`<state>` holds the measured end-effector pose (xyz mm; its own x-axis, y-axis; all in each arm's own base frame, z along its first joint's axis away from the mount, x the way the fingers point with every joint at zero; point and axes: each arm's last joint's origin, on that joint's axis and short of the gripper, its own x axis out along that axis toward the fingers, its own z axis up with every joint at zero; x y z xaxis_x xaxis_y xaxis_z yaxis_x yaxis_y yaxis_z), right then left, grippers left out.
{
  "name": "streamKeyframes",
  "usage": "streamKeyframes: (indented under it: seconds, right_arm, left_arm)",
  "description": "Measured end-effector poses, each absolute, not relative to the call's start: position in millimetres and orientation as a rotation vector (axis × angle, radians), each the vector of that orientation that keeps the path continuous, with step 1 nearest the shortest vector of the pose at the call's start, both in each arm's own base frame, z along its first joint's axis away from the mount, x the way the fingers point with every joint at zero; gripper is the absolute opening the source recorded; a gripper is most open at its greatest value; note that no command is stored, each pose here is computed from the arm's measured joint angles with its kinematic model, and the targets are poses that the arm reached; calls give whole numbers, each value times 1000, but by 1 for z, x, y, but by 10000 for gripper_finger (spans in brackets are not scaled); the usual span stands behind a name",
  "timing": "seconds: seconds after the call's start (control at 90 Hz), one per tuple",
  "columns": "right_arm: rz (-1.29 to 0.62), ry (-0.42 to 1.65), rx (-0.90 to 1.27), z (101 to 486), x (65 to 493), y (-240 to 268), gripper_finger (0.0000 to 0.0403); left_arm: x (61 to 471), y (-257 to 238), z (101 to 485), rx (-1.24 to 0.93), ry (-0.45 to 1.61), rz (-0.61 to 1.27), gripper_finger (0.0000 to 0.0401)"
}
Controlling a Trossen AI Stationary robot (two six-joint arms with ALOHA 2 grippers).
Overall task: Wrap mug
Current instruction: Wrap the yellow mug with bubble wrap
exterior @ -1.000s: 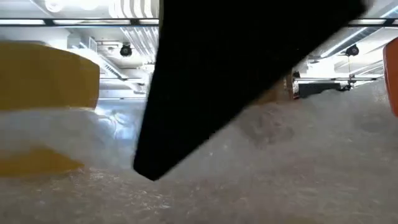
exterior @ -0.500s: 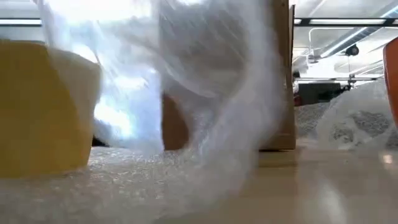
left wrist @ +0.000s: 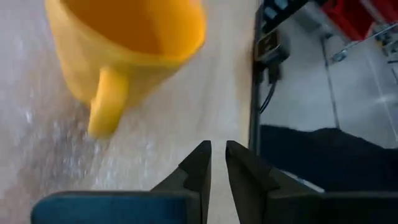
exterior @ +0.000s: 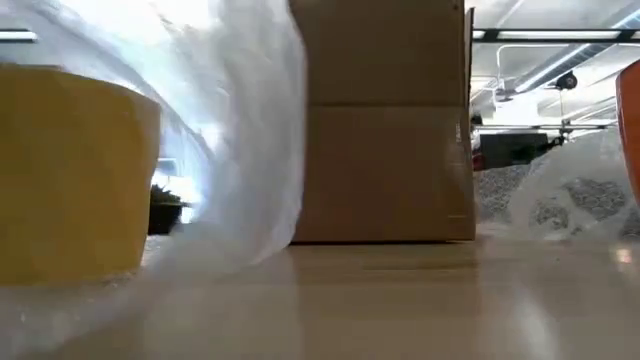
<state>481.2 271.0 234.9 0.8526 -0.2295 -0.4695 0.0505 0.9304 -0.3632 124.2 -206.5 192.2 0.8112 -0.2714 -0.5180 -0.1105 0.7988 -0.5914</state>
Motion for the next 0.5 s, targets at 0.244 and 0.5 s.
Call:
streamKeyframes:
  seconds: [0.244, 0.5]
  right_arm:
    - [91, 462, -318, 212, 501, 278, 0]
    - [195, 542, -313, 173, 510, 275, 0]
  left_arm:
    - [120, -192, 220, -585, 454, -86, 36]
    - [118, -180, 237, -555, 340, -49, 36]
